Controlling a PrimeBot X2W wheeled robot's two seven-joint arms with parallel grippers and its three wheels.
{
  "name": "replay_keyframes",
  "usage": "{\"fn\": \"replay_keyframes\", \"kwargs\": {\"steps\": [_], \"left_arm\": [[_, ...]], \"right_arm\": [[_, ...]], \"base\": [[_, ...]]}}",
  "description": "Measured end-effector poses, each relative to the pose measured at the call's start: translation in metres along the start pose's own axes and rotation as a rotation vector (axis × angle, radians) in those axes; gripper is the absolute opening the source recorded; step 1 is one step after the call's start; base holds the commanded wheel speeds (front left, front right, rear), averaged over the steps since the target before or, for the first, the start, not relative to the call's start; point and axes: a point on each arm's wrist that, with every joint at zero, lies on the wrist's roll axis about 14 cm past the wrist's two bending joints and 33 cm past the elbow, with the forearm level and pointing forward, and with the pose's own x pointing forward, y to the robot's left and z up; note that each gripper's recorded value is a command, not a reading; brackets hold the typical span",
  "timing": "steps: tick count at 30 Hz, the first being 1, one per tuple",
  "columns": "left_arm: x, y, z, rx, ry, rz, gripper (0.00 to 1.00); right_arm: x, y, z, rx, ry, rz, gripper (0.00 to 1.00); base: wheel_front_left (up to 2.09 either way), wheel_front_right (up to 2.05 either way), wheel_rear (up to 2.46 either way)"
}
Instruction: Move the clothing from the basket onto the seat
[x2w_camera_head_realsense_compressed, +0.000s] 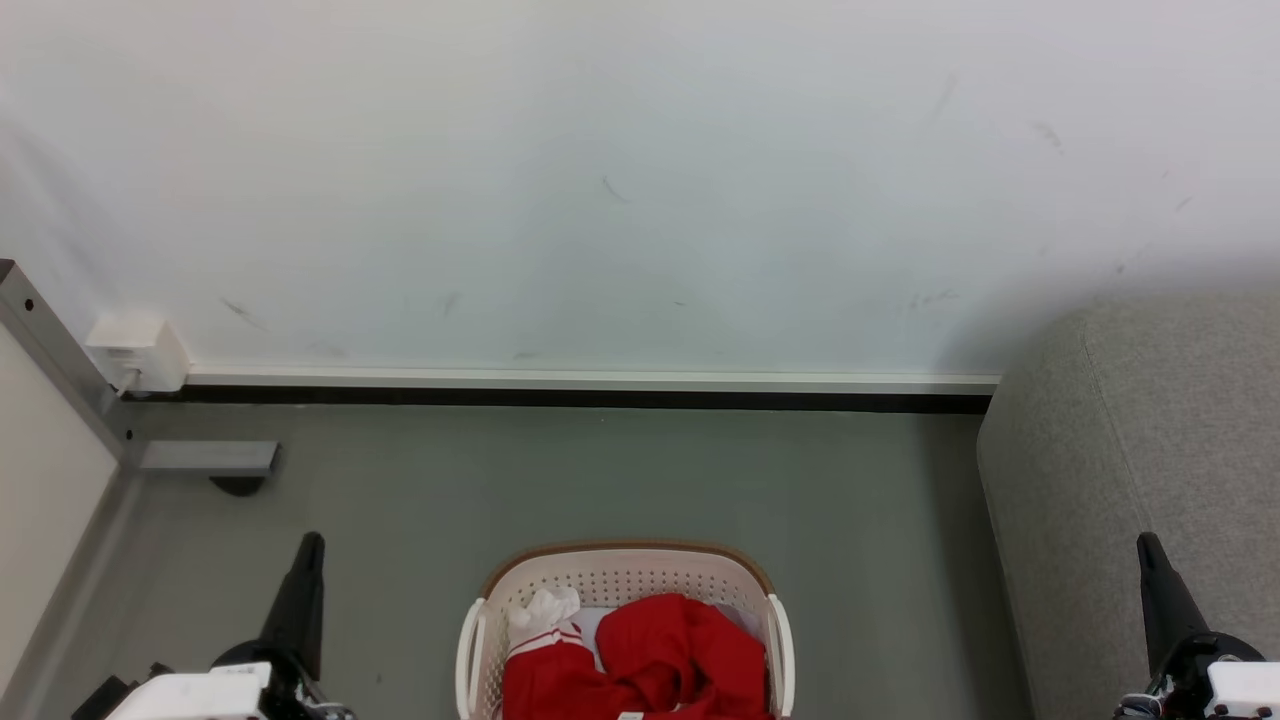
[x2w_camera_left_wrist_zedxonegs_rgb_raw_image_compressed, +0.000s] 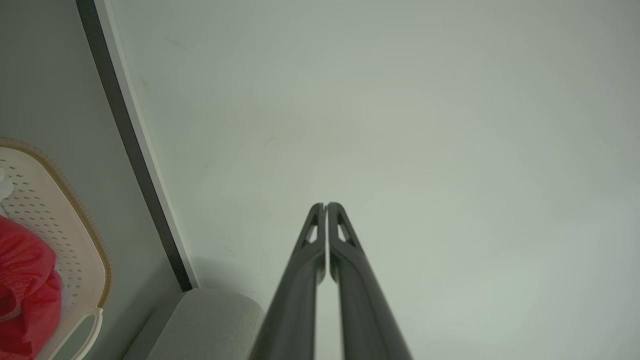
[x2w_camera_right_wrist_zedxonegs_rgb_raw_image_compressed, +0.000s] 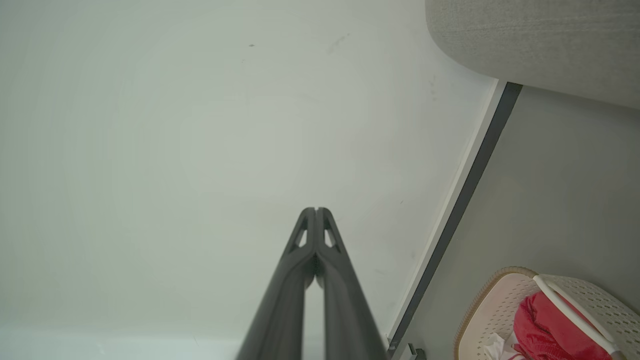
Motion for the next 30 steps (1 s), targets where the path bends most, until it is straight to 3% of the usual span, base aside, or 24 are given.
{"fn": "replay_keyframes", "kwargs": {"steps": [30], "left_arm": [[0.0, 0.0, 0.0, 0.0, 0.0, 0.0, 0.0]], "right_arm": [[0.0, 0.0, 0.0, 0.0, 0.0, 0.0, 0.0]], "base": [[0.0, 0.0, 0.0]]}}
